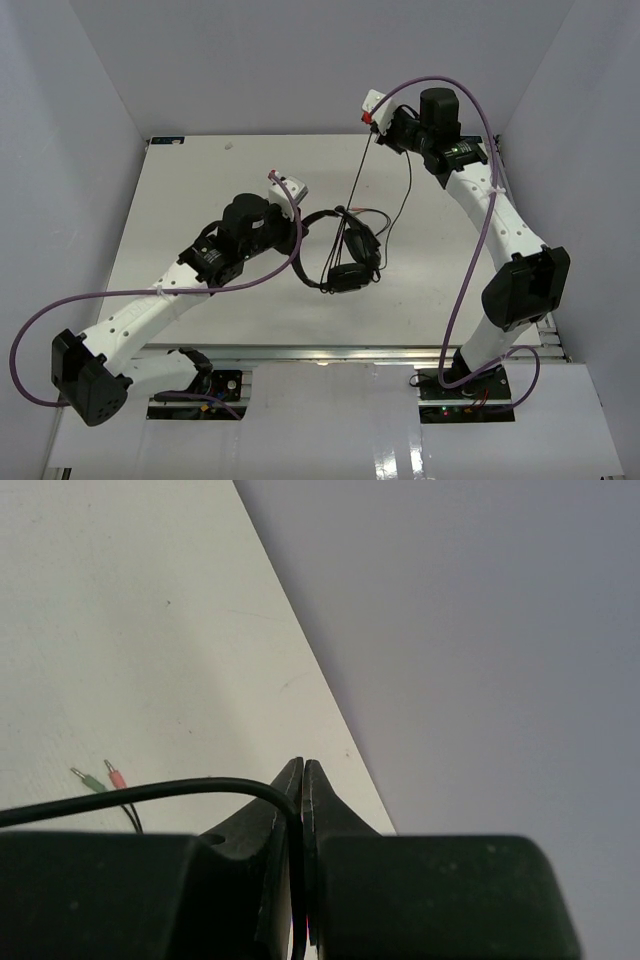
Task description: Wrap the headphones
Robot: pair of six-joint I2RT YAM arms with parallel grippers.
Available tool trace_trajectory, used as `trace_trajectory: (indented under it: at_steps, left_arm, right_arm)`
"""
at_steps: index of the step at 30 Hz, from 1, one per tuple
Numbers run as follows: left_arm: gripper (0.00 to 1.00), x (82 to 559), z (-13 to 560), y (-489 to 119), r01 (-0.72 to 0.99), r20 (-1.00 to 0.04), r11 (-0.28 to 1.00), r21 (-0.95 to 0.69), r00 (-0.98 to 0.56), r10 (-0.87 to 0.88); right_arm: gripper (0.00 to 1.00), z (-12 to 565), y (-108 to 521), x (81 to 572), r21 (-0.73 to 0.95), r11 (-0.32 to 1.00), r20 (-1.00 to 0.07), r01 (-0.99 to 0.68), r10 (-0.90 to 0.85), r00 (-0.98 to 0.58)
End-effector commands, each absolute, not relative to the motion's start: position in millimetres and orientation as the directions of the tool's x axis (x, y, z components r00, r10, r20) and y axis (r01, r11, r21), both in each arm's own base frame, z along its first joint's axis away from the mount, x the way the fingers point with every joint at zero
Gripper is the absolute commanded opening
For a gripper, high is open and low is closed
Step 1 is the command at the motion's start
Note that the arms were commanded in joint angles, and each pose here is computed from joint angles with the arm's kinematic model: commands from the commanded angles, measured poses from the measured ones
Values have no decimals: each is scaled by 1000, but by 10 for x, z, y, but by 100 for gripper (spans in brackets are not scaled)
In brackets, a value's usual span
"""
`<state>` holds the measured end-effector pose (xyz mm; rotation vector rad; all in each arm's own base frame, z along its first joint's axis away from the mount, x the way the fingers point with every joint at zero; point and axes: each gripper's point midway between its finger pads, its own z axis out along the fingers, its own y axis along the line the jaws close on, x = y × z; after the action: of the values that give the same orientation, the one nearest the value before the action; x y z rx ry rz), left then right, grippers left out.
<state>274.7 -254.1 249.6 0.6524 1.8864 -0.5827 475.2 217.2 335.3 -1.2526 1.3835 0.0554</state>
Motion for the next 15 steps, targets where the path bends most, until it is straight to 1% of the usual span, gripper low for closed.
trace_trajectory:
  at_steps: [1,5,7,11,15]
  left_arm:
    - [0,2639,3103,-2596,707,-960,696,-127,-264,92]
    - [0,2615,3373,-2673,734,-969,664,-142,-240,59]
    - [0,2596,3455,-2721,750,-970,645,-150,-239,52]
    - [0,2546,3476,-2844,780,-965,602,-170,-254,57]
    - [0,2473,3573,-2908,798,-968,575,-181,-249,42]
  right_arm:
    - [8,3296,2145,4743,-561,455,-782,-692,-565,263]
    - [8,3100,2256,4643,-487,430,-822,-760,-521,231]
    - [8,3089,2302,4621,-453,437,-843,-777,-494,214]
    - [8,3281,2351,4696,-445,457,-860,-770,-458,225]
    - [8,3181,2368,4813,-421,471,-865,-775,-467,186]
